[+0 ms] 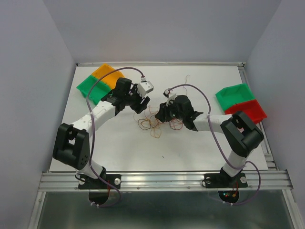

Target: Untangle the cables

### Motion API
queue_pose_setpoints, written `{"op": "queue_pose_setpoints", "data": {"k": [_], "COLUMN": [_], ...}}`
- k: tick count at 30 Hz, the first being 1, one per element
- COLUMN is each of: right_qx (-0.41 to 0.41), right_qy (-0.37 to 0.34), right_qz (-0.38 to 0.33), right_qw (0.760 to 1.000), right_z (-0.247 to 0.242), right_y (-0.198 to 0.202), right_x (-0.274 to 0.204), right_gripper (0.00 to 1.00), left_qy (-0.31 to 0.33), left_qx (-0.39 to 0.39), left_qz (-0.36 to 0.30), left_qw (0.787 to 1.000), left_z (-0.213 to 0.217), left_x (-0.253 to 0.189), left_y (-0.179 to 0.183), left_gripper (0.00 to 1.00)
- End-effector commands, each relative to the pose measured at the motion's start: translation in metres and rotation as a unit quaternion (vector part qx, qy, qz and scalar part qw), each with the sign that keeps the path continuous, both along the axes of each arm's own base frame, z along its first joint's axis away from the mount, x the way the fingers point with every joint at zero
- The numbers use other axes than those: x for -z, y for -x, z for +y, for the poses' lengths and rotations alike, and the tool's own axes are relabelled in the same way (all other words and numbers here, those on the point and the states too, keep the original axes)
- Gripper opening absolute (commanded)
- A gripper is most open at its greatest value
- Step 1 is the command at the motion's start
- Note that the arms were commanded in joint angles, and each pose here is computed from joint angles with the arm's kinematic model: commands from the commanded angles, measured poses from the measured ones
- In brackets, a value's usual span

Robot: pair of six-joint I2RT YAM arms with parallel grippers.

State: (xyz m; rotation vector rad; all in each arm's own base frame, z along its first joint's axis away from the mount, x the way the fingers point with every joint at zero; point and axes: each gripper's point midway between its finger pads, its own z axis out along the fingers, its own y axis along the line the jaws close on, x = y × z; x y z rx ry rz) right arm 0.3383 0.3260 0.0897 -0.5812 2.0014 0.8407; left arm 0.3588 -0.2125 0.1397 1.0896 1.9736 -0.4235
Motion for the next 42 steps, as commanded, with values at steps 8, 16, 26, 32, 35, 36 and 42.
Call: {"op": "queue_pose_setpoints", "data": {"k": [8, 16, 26, 32, 35, 36, 42], "right_qx": [-0.044, -0.051, 0.001, 0.081, 0.159, 0.195, 0.269], "right_qy": [-0.015, -0.018, -0.051, -0.058, -0.082, -0.085, -0.128], "right_qz": [0.018, 0.009, -0.089, -0.13, -0.176, -0.192, -0.274], "right_qw": [0.999, 0.999, 0.995, 0.986, 0.968, 0.958, 0.914], "right_z": [0.025, 0.026, 0.004, -0.021, -0.052, -0.066, -0.108], "right_y": [-0.002, 0.0, -0.005, -0.018, -0.024, -0.027, -0.021], "right_x": [-0.002, -0.011, -0.113, -0.152, -0.201, -0.215, -0.319], "right_gripper": [0.42, 0.08, 0.05, 0.01, 0.01, 0.01, 0.01], "left_qy": [0.008, -0.001, 0.0, -0.012, -0.003, 0.0, 0.026], "left_qx": [-0.003, -0.016, 0.005, -0.008, -0.021, -0.023, 0.011], "left_qz": [-0.034, -0.03, -0.013, 0.005, -0.012, -0.016, -0.004], "left_qw": [0.999, 0.999, 1.0, 1.0, 1.0, 1.0, 1.0], "left_z": [-0.003, 0.0, -0.007, -0.006, -0.004, -0.004, -0.015], "left_x": [-0.024, -0.018, -0.005, 0.012, 0.006, 0.005, 0.002], "left_y": [-0.019, -0.024, -0.024, -0.034, -0.039, -0.04, -0.029], "left_gripper": [0.68, 0.67, 0.66, 0.63, 0.63, 0.63, 0.64]}}
